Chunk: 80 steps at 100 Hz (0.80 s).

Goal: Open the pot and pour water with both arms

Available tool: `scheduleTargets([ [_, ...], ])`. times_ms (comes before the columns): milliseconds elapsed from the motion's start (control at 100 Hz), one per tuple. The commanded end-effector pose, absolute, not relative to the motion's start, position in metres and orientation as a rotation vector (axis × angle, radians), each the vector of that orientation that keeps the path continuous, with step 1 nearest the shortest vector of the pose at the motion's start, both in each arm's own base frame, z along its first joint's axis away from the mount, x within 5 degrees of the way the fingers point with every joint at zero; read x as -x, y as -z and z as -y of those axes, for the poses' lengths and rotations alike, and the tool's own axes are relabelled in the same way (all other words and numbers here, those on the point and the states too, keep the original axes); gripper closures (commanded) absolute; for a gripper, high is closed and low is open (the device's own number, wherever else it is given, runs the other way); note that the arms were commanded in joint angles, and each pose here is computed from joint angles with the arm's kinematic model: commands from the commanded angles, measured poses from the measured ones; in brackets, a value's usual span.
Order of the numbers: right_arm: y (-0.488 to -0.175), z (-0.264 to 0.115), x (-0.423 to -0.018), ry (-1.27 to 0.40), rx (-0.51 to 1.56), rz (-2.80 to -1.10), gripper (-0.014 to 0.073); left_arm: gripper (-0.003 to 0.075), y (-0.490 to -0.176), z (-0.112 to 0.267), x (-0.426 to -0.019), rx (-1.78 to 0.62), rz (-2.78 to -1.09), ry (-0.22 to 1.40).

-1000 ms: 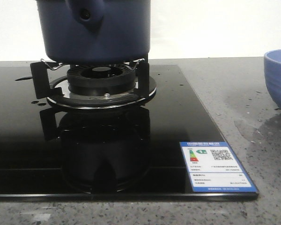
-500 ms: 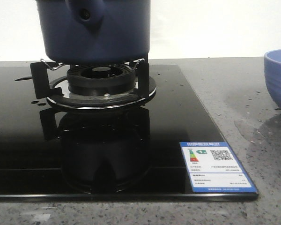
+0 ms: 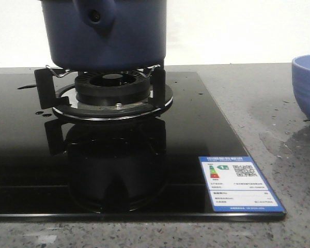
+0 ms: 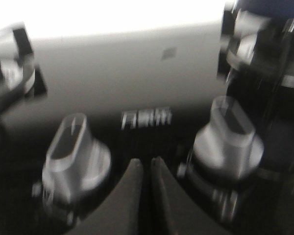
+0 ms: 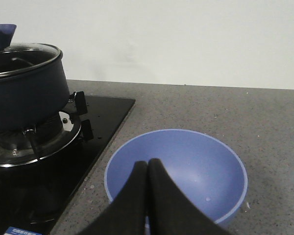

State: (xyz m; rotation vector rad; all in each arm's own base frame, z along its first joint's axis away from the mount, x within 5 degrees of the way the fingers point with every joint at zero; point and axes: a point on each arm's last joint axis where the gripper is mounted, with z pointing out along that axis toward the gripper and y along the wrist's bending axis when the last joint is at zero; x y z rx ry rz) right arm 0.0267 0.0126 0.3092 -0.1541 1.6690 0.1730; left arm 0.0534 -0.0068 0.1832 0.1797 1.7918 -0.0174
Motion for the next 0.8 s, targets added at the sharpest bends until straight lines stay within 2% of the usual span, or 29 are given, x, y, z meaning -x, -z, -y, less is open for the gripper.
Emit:
scheduleTargets([
  [0, -0.3228, -0.0119, -0.0273, -0.171, 0.143, -1.581, 0.0659, 0.0741, -0.1773, 0.0055, -0.0532, -0.153, -1.774, 0.005],
  [790, -0.3228, -0.0119, -0.0273, -0.171, 0.143, -1.581, 0.0659, 0.0741, -0.1774, 0.0047, -0.0533, -0.140, -1.773, -0.006],
])
